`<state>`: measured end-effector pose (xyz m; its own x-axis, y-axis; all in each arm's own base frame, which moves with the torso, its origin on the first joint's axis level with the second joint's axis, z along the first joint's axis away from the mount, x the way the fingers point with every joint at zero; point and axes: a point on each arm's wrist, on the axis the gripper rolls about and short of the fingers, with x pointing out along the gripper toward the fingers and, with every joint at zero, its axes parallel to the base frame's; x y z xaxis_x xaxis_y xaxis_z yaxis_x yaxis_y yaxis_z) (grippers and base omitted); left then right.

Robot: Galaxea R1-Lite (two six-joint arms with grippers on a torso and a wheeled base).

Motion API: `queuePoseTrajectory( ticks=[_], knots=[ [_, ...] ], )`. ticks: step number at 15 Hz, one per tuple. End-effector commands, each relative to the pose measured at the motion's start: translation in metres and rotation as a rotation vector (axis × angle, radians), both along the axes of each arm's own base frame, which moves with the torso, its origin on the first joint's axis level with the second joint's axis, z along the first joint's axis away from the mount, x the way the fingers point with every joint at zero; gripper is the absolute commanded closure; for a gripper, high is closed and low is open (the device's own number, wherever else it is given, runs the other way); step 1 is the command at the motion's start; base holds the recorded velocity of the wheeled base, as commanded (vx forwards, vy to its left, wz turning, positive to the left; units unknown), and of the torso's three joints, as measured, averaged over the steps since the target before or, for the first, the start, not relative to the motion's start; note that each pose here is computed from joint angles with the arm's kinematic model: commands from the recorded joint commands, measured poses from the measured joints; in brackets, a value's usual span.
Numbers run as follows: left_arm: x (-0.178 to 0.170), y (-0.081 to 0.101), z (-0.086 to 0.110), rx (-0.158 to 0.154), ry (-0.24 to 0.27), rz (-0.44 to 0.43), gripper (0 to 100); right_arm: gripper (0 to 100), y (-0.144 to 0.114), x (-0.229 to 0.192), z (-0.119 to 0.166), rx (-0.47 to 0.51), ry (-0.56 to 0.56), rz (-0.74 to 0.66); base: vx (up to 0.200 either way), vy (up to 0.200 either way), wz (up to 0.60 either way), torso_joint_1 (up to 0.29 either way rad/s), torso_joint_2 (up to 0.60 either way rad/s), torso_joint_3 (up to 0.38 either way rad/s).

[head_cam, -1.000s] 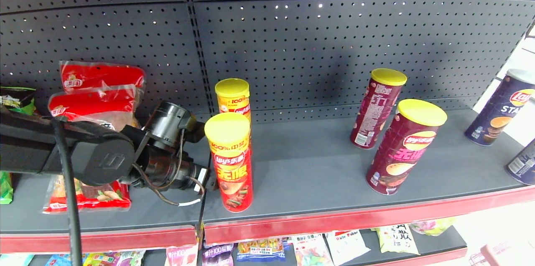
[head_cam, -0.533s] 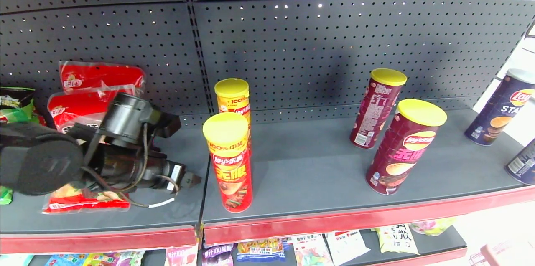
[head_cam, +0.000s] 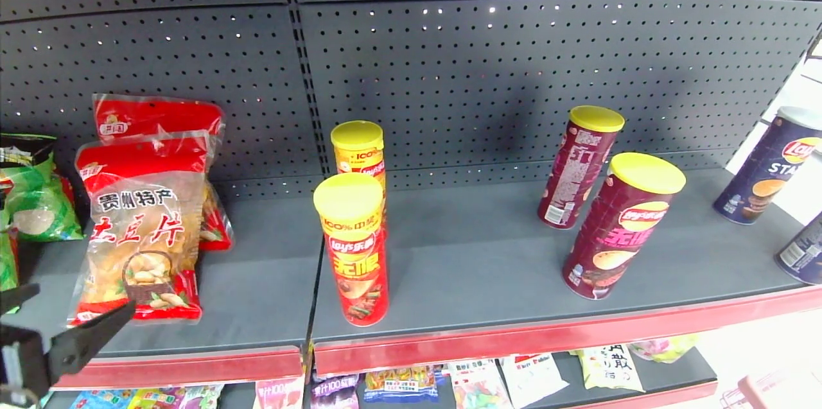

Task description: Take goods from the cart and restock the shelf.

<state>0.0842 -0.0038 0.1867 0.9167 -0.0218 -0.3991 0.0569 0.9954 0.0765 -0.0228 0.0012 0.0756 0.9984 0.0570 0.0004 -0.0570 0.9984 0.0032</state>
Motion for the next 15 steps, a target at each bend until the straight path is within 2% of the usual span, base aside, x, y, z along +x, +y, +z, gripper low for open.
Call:
queuePoseTrajectory(
  ticks=[1, 2, 3, 4, 5, 6, 7, 8, 9, 10, 12, 15],
  knots=[
    [-0.059, 0.004, -0.035, -0.02, -0.202, 0.035, 0, 0, 0.0, 0.0, 0.0, 0.0, 0.0, 0.001, 0.0, 0.0, 0.0, 0.0, 0.0, 0.0],
    [-0.074, 0.004, -0.054, -0.032, -0.232, 0.038, 0, 0, 0.0, 0.0, 0.0, 0.0, 0.0, 0.001, 0.0, 0.0, 0.0, 0.0, 0.0, 0.0],
    [-0.08, 0.004, -0.066, -0.041, -0.248, 0.055, 0, 0, 0.0, 0.0, 0.0, 0.0, 0.0, 0.001, 0.0, 0.0, 0.0, 0.0, 0.0, 0.0],
    [-0.088, 0.004, -0.083, -0.041, -0.276, 0.061, 0, 0, 0.0, 0.0, 0.0, 0.0, 0.0, 0.001, 0.0, 0.0, 0.0, 0.0, 0.0, 0.0],
    [-0.093, 0.003, -0.101, -0.05, -0.284, 0.047, 0, 0, 0.0, 0.0, 0.0, 0.0, 0.0, 0.001, 0.0, 0.0, 0.0, 0.0, 0.0, 0.0],
    [-0.102, 0.003, -0.112, -0.077, -0.323, 0.039, 0, 0, 0.0, 0.0, 0.0, 0.0, 0.0, 0.001, 0.0, 0.0, 0.0, 0.0, 0.0, 0.0],
    [-0.106, 0.003, -0.111, -0.102, -0.374, 0.028, 0, 0, 0.0, 0.0, 0.0, 0.0, 0.0, 0.001, 0.0, 0.0, 0.0, 0.0, 0.0, 0.0],
    [-0.107, 0.003, -0.111, -0.089, -0.402, 0.007, 0, 0, 0.0, 0.0, 0.0, 0.0, 0.0, 0.001, 0.0, 0.0, 0.0, 0.0, 0.0, 0.0],
    [-0.107, 0.003, -0.112, -0.087, -0.4, 0.009, 0, 0, 0.0, 0.0, 0.0, 0.0, 0.0, 0.001, 0.0, 0.0, 0.0, 0.0, 0.0, 0.0],
    [-0.107, 0.004, -0.112, -0.08, -0.402, 0.057, 0, 0, 0.0, 0.0, 0.0, 0.0, 0.0, 0.001, 0.0, 0.0, 0.0, 0.0, 0.0, 0.0],
    [-0.107, 0.004, -0.111, -0.078, -0.401, 0.061, 0, 0, 0.0, 0.0, 0.0, 0.0, 0.0, 0.001, 0.0, 0.0, 0.0, 0.0, 0.0, 0.0],
    [-0.107, 0.005, -0.111, -0.089, -0.406, 0.077, 0, 0, 0.0, 0.0, 0.0, 0.0, 0.0, 0.001, 0.0, 0.0, 0.0, 0.0, 0.0, 0.0]
  ],
)
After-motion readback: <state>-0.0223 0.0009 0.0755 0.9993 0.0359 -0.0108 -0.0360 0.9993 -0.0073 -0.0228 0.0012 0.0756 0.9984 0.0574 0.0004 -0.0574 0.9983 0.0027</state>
